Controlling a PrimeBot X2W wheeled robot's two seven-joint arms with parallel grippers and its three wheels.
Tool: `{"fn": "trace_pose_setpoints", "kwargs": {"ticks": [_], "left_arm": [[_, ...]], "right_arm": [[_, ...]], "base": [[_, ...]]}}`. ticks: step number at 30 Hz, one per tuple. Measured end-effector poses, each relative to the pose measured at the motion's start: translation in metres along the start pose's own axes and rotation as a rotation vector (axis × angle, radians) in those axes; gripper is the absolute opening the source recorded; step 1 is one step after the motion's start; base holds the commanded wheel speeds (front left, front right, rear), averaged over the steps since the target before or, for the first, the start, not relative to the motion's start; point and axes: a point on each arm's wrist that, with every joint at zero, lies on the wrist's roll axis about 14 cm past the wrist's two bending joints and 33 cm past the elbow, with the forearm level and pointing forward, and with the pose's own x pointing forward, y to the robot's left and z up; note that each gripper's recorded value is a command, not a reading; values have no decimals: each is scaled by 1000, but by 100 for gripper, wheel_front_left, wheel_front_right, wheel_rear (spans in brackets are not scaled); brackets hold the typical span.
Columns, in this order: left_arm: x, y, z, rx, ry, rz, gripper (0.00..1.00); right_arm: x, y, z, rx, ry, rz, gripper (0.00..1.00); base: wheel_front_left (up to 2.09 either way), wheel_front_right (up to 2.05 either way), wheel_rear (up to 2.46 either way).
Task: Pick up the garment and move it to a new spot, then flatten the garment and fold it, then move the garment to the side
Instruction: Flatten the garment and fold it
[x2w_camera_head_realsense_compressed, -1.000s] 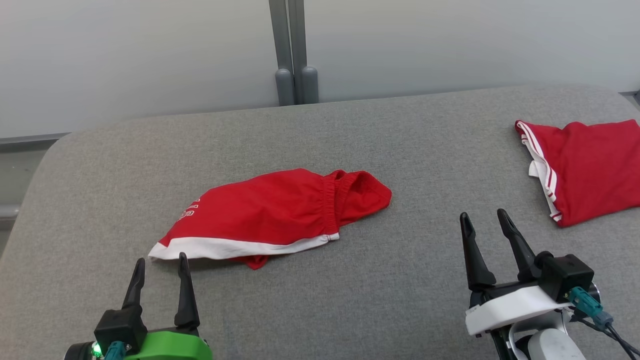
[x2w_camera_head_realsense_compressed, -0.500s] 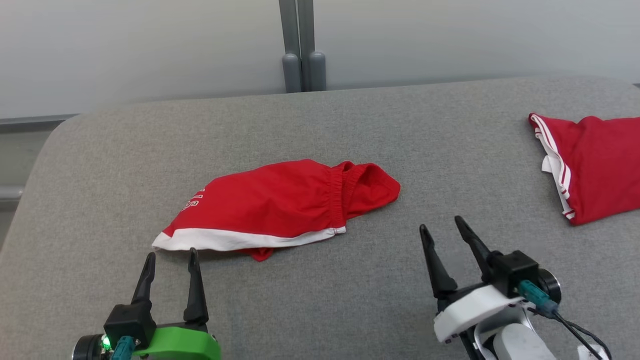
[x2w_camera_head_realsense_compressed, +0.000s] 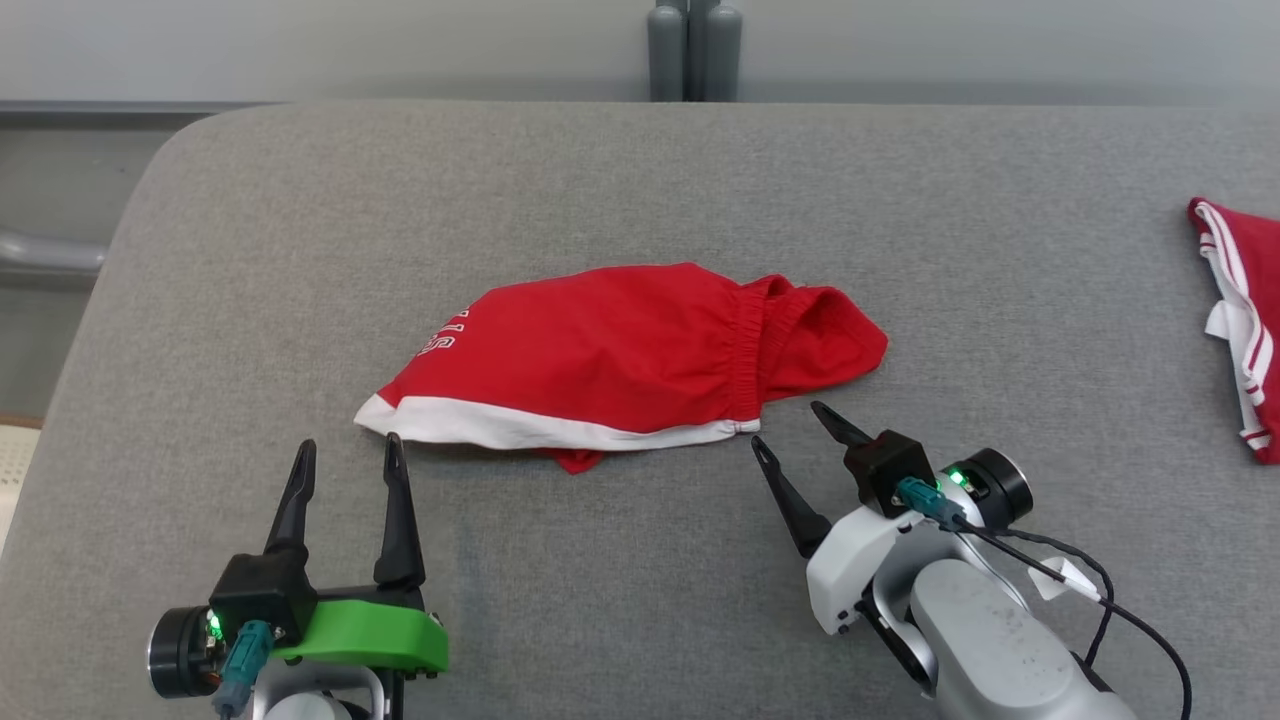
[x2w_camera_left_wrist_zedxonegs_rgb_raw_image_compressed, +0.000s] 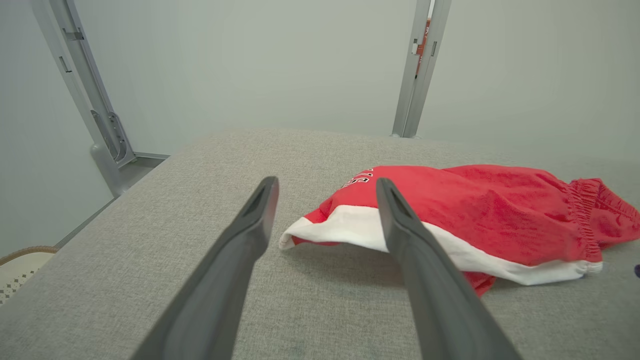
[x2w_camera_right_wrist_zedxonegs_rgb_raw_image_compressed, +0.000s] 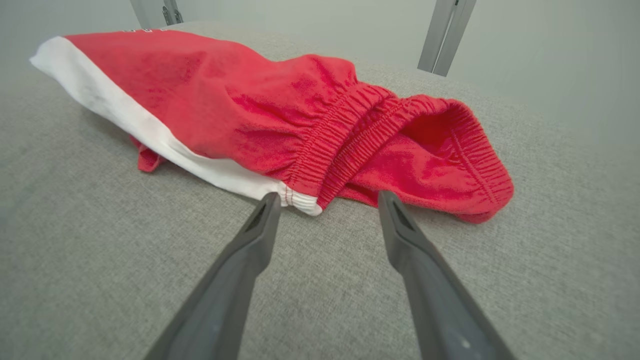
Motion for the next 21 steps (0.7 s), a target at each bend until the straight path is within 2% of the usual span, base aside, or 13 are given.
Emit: {"fn": "trace_pose_setpoints", "kwargs": {"ticks": [11,12,13,14,15,16,21], "left_arm": [[2,22,-12,19,37,68,100],[2,23,-13,21,39,71,100],[2,24,-13,21,42,75,100],[2,25,-14,22,45,77,100],[2,26,-15,22,46,79,100],[3,26,-15,24,47,80,100],[5,27,-14,25,42,82,100]], "right_arm": [[32,22,-24,-26,78,115,100],[33,23,-26,-26,81,119,81],[35,23,-27,-24,86,123,47],[36,24,-29,-21,91,126,35],[36,24,-30,-18,94,127,11],[37,23,-29,-12,92,124,0],[37,14,-16,51,47,82,0]], "base": [[0,0,0],[0,0,0],[0,0,0],[0,0,0],[0,0,0],[0,0,0],[0,0,0]]}}
